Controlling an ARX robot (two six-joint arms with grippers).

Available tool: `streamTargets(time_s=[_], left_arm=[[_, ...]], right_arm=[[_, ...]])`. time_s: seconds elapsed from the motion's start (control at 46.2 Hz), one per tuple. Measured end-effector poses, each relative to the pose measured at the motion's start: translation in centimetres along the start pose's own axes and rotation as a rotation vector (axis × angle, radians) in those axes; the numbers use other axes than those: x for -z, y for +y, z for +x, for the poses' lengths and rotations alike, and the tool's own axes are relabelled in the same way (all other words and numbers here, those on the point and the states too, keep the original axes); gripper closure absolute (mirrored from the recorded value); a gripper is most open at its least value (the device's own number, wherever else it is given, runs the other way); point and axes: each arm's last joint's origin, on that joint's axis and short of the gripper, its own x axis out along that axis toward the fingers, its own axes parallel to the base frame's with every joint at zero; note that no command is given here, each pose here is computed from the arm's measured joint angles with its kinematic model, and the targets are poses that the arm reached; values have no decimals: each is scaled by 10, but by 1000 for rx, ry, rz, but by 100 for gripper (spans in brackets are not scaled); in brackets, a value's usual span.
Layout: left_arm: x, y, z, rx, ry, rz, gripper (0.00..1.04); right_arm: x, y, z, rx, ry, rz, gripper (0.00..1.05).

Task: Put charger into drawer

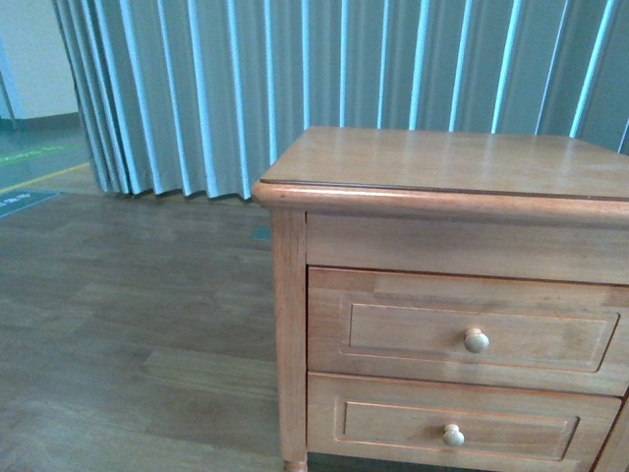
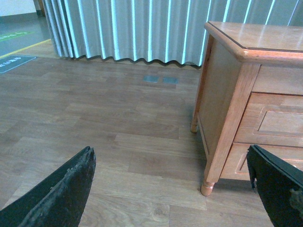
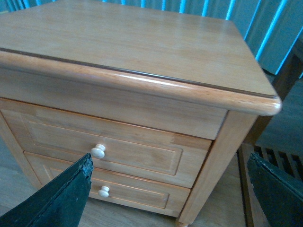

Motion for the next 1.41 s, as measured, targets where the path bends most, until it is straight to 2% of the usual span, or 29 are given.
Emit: streamTargets(time_s=[0.216,0.325,0.498,0.584,0.757,1.017,1.407], left_arm=[[0,0,0,0,0,0,6],[0,0,0,0,0,0,6],[0,0,0,0,0,0,6],[0,0,0,0,0,0,6],[0,0,0,0,0,0,6],[0,0,0,0,0,0,6],[0,0,0,0,0,0,6]], right_arm=[[0,-29,-51,67,-11,93,8],[3,-33,-71,89,-28,134,8],[3,-34,-73,94,-34,143,8],[10,-23,-76,129,-114,110,28],[23,0,-81,115,-121,106,57],[35,21,-88,111,-123,104,103],[44,41,-95,128,-126,104,103]])
